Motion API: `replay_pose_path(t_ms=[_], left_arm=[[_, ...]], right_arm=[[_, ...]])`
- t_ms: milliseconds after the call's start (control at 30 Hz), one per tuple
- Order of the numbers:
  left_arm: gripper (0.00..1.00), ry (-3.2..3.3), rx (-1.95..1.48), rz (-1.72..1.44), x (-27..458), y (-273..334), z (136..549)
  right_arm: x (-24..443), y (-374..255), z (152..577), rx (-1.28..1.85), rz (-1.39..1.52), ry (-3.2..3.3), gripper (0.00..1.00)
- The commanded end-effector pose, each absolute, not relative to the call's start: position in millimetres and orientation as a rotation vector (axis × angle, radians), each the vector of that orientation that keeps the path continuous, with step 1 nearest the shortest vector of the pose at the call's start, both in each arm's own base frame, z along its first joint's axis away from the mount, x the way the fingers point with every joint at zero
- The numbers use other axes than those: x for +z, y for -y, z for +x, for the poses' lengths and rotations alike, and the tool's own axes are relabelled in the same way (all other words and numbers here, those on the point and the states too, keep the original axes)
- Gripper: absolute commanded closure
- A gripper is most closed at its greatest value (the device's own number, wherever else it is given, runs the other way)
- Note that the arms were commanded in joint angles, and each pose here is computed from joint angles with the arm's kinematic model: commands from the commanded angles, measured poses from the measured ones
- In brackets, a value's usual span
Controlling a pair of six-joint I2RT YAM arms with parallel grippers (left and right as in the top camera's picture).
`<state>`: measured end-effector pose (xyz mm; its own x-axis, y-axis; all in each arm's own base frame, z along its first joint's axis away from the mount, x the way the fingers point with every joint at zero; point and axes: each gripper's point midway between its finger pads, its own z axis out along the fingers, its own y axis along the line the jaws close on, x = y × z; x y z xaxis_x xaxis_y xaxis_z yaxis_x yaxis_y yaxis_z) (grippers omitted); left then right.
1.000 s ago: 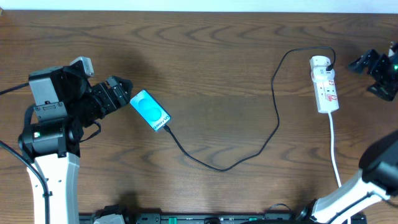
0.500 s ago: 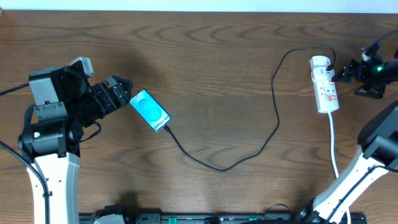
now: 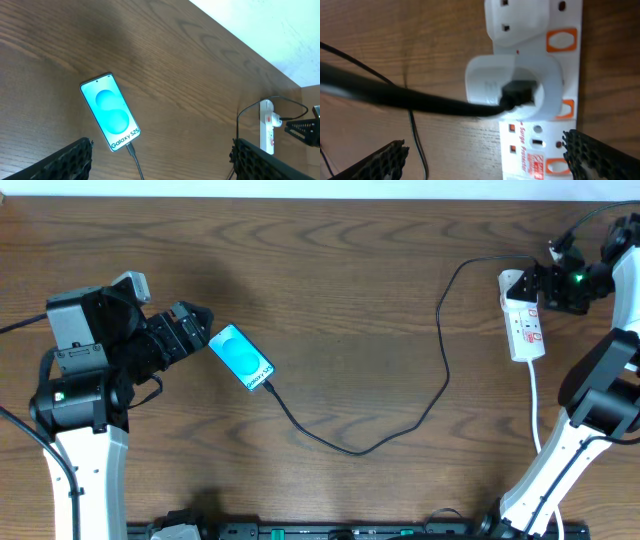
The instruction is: Plug charger to phone and switch on socket
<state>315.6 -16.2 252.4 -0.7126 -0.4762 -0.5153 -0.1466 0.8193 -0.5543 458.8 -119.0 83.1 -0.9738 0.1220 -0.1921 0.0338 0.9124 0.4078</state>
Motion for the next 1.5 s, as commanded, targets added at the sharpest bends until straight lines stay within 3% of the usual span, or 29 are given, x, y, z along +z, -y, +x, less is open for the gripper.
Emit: replay_pose_path(t_ms=[0, 867, 1467], left_arm=[[0.11, -2.322, -0.631, -0.460, 254.1, 14.7, 315.2], [0.11, -2.349, -0.634, -0.474, 247.5, 14.7, 314.8], [0.11, -2.356, -0.635, -0.478, 245.4, 14.4, 315.8]], right_arm=[[83.4, 116.3, 466.4, 0.621, 0.145, -2.842, 0.01], [41.8, 118.4, 460.8, 0.653, 0.258, -2.930, 0.01], [51.0, 102.3, 473.8, 0.794, 0.297, -2.843, 0.01]])
